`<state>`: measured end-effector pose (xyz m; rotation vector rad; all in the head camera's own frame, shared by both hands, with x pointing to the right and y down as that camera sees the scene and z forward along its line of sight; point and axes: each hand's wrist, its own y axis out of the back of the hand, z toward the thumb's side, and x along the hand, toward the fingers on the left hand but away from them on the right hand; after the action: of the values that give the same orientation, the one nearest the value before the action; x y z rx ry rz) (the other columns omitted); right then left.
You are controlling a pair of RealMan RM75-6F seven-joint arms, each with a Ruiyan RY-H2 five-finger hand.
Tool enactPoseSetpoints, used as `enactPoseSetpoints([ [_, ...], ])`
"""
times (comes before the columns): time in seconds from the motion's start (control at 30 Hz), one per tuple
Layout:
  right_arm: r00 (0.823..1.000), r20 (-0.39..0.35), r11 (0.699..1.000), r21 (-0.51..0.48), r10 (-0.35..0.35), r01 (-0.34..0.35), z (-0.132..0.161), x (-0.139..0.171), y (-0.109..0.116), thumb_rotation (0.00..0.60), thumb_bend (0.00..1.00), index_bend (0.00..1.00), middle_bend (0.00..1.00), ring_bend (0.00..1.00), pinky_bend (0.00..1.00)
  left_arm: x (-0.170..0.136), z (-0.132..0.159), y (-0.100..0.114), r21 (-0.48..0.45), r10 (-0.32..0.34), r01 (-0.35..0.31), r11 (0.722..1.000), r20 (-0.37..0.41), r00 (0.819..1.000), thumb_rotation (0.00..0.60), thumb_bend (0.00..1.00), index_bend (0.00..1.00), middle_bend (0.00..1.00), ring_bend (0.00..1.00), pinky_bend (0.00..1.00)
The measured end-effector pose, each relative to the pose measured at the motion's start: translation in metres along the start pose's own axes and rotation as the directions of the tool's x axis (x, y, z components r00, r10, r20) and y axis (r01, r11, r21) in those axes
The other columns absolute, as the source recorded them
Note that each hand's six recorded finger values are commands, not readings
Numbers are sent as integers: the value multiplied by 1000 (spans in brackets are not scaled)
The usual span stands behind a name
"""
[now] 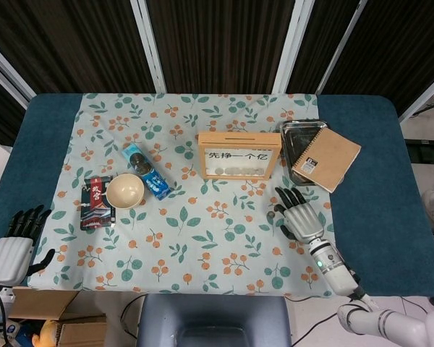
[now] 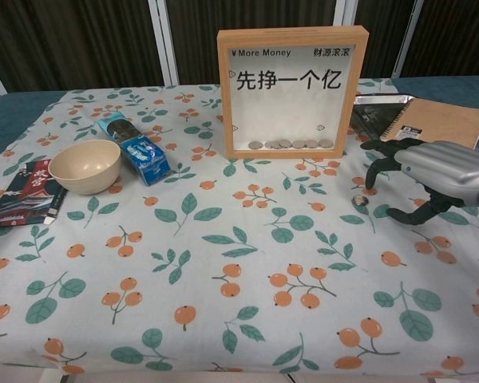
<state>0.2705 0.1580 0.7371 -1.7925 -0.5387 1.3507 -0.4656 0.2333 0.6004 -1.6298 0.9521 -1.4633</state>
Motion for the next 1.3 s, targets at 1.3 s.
enactPoseSetpoints([
  [1.3,1000,7,1000,-11,10,-10,7,-13,-10,600,530,483,0,0,0,1,-6,-3,3,-14,14,1000,-13,1000,600,321,0,0,0,0],
])
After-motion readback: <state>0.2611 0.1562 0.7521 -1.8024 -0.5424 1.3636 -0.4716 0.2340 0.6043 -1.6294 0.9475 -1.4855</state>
